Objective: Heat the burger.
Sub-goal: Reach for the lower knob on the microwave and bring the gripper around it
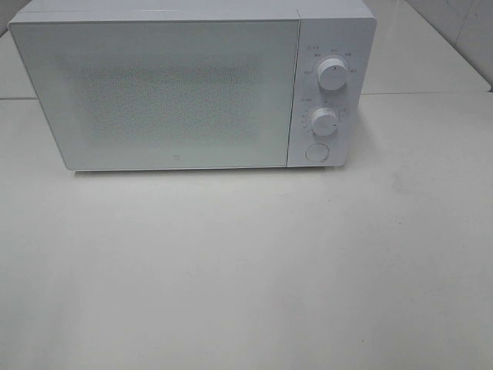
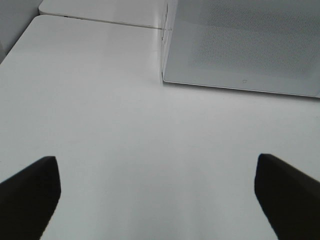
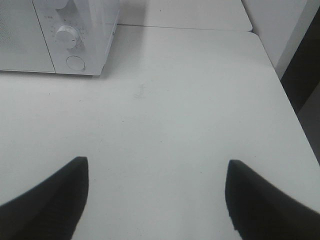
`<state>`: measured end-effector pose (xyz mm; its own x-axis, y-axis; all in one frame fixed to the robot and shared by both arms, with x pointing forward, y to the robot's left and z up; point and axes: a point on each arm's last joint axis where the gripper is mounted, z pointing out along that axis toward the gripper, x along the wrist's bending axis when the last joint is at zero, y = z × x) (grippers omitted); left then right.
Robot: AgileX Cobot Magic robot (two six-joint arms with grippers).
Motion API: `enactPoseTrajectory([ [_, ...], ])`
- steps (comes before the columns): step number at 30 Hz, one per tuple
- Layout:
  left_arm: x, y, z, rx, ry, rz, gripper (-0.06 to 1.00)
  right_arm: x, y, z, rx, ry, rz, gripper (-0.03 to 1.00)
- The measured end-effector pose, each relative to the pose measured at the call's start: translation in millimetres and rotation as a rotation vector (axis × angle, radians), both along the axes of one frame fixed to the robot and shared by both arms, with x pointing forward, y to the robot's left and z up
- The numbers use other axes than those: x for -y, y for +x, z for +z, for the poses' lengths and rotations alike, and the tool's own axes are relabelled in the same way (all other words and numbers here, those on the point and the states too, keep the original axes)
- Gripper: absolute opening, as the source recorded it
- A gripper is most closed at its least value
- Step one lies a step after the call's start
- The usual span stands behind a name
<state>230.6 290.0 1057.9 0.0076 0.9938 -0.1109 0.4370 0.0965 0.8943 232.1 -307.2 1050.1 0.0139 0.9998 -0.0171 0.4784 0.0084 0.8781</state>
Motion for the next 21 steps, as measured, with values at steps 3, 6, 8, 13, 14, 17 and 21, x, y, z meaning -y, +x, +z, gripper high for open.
enactPoseTrajectory([
  [3, 0.0, 0.0, 0.0, 0.0, 0.0, 0.0, 0.97, 0.0, 0.0, 0.0, 0.0, 0.0, 0.0, 0.75],
  [6, 0.0, 0.0, 0.0, 0.0, 0.0, 0.0, 0.97, -0.1, -1.3, 4.6, 0.023, 0.003, 0.002, 0.75],
  [8, 0.0, 0.0, 0.0, 0.0, 0.0, 0.0, 0.97, -0.2, -1.0, 7.6, 0.041, 0.004, 0.003, 0.75],
  [13, 0.0, 0.0, 0.0, 0.0, 0.0, 0.0, 0.97, -1.6, 12.3, 19.8, 0.072, 0.001, 0.01, 0.75],
  [14, 0.0, 0.0, 0.0, 0.0, 0.0, 0.0, 0.97, -2.6, 22.1, 22.6, 0.075, -0.001, 0.014, 0.75],
  [17, 0.0, 0.0, 0.0, 0.0, 0.0, 0.0, 0.97, -4.3, 37.5, 23.1, 0.086, -0.004, 0.022, 0.75],
  [21, 0.0, 0.0, 0.0, 0.0, 0.0, 0.0, 0.97, -6.2, 52.8, 20.8, 0.094, -0.005, 0.031, 0.75],
])
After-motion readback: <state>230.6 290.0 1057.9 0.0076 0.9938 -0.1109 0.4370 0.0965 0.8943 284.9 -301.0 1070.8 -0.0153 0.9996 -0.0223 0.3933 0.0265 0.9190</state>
